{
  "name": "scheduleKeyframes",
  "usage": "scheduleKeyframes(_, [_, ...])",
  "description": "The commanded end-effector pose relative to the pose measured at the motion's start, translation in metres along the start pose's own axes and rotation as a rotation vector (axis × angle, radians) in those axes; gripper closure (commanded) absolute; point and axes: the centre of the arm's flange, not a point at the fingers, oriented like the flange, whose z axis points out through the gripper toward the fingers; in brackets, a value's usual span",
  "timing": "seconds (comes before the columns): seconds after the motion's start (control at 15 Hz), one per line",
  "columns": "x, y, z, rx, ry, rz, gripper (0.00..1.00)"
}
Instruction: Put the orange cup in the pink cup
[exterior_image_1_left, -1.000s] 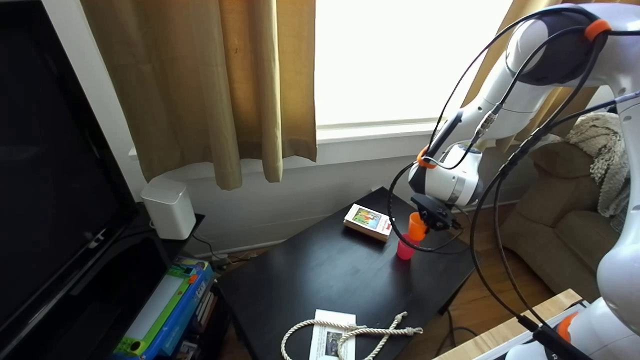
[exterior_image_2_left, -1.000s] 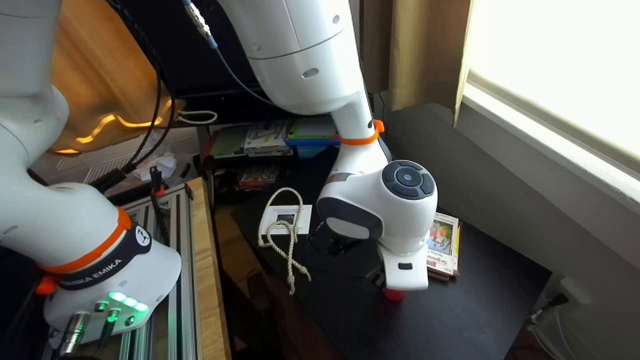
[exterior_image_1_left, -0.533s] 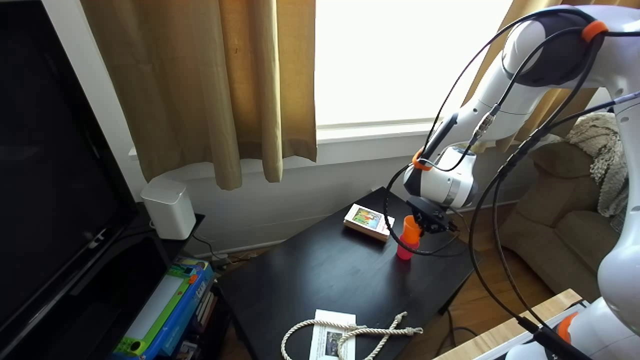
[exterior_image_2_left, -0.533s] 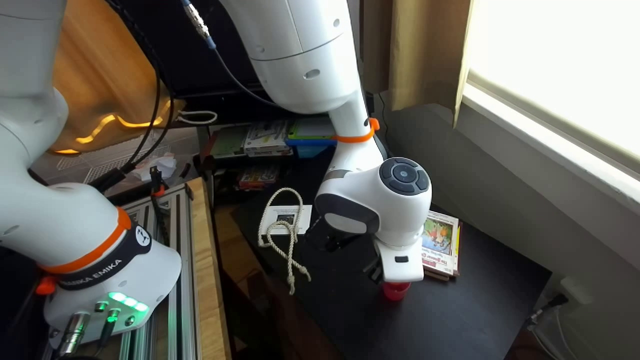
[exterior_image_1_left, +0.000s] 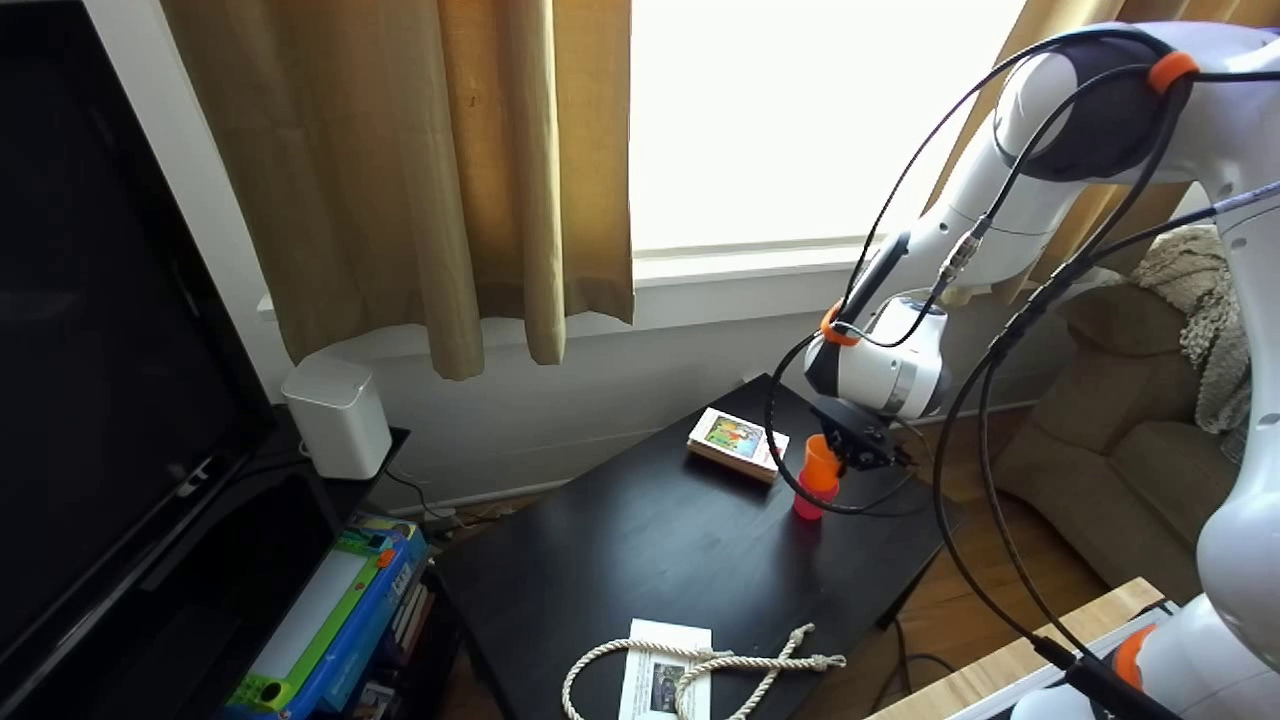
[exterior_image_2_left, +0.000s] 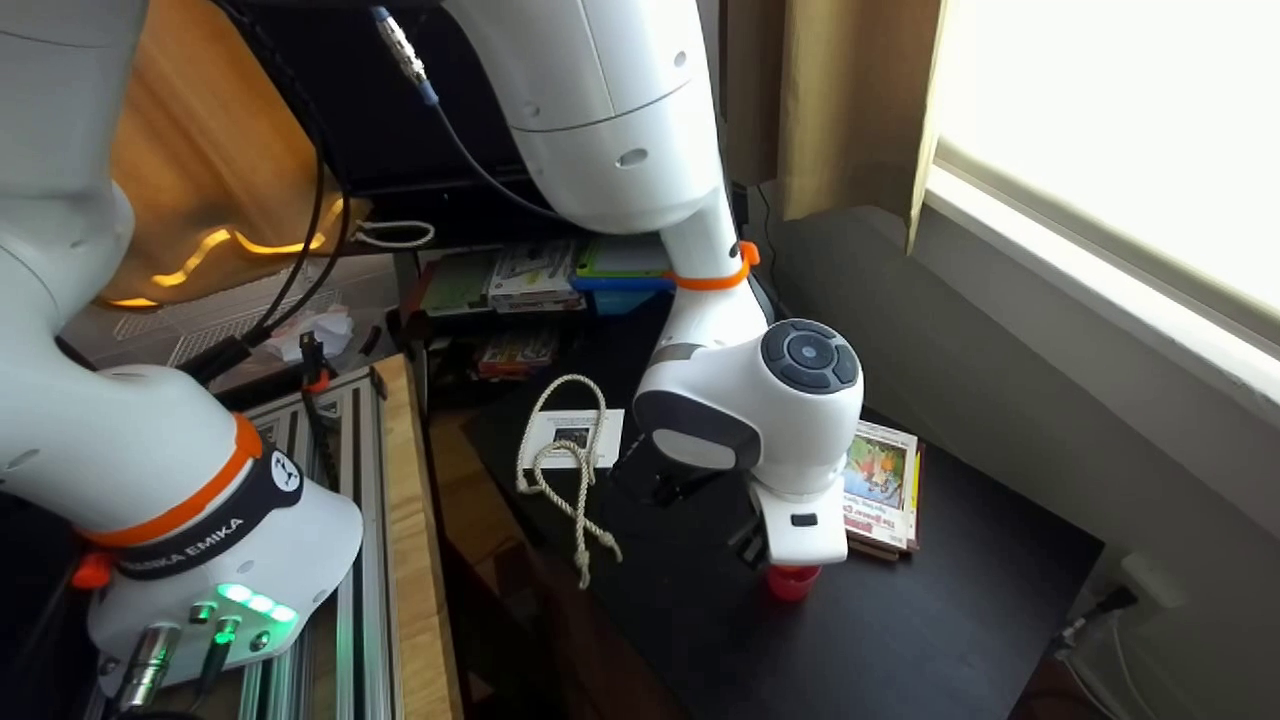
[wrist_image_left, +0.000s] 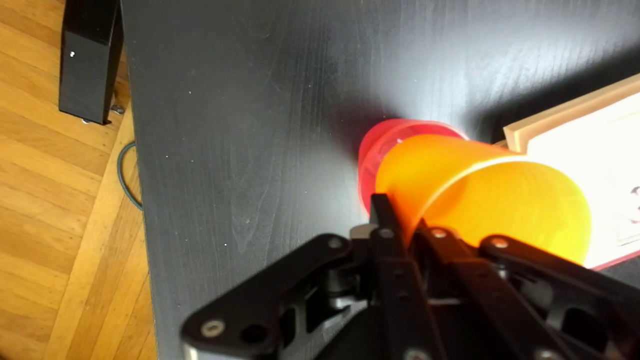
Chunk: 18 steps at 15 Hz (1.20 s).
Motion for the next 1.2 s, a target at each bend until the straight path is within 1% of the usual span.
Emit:
scheduleKeyframes(0.0, [0.004,-0.003,0.008,-0.016,-0.015,-0.015,0.99])
scheduleKeyframes(0.07, [0.004,-0.004,0.009,-0.016,-0.011,-0.016,0.95])
scheduleKeyframes(0.13, [0.004,-0.005,0.01,-0.015,-0.011,-0.015,0.7])
scheduleKeyframes(0.2, [0.005,-0.005,0.01,-0.013,-0.008,-0.013,0.69])
scheduleKeyframes(0.27, [0.005,-0.006,0.01,-0.013,-0.007,-0.015,0.64])
scheduleKeyframes(0.6, [0.006,-0.006,0.002,0.002,0.004,-0.019,0.27])
scheduleKeyframes(0.67, [0.007,-0.004,-0.003,0.008,0.011,-0.021,0.19])
scheduleKeyframes(0.8, [0.01,0.0,-0.018,0.015,0.016,-0.031,0.05])
scheduleKeyframes(0.87, [0.011,0.003,-0.026,0.011,0.012,-0.038,0.0])
scheduleKeyframes(0.93, [0.012,0.007,-0.038,-0.001,0.003,-0.041,0.0])
scheduleKeyframes(1.0, [0.014,0.01,-0.05,0.025,0.007,-0.034,0.0])
scheduleKeyframes(1.13, [0.016,0.017,-0.076,0.029,0.017,-0.042,0.0])
